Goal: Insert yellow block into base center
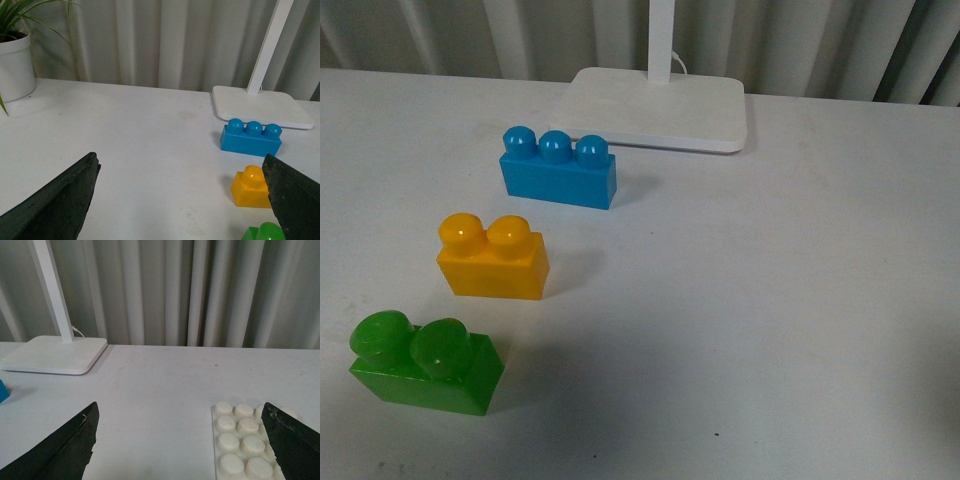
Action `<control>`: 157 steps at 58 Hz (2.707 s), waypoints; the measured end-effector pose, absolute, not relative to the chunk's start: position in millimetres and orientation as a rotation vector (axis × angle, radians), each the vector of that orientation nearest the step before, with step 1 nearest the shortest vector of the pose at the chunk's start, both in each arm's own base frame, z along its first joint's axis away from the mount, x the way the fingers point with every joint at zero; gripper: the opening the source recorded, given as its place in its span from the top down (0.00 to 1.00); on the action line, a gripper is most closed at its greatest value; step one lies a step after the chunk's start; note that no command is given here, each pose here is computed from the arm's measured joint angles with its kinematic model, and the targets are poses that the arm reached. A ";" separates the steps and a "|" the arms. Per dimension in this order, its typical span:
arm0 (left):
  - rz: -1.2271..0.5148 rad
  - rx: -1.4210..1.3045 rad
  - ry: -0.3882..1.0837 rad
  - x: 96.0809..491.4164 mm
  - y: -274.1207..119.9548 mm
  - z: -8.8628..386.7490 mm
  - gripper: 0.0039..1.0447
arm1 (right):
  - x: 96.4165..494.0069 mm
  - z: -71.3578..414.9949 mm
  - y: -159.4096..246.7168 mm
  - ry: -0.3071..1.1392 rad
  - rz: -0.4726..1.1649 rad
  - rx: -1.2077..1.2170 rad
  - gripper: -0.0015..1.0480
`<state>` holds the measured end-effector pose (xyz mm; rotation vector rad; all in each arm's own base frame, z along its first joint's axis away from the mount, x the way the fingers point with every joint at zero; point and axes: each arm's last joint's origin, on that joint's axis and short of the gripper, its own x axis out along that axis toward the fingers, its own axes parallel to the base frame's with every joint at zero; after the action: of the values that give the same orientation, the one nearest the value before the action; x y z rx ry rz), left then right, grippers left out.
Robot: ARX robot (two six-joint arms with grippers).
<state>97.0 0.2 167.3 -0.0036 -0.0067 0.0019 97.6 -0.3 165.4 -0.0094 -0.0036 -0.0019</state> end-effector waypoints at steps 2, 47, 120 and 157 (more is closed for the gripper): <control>0.002 -0.004 -0.007 97.0 0.2 167.3 0.06 | 97.6 165.4 -0.2 -0.004 -0.002 -0.010 0.09; 0.002 -0.004 -0.007 97.0 0.2 167.3 0.06 | 97.6 165.4 -0.2 -0.004 -0.002 -0.010 0.09; 0.002 -0.004 -0.007 97.0 0.2 167.3 0.06 | 101.4 163.6 -4.5 0.203 -0.075 -0.015 0.09; 0.002 -0.004 -0.007 97.0 0.2 167.3 0.06 | 219.6 160.8 -102.7 0.699 -0.196 -0.043 0.09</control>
<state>97.0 0.2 167.3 -0.0040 -0.0071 0.0019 219.6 -102.7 160.8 -0.0428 0.6994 -0.1956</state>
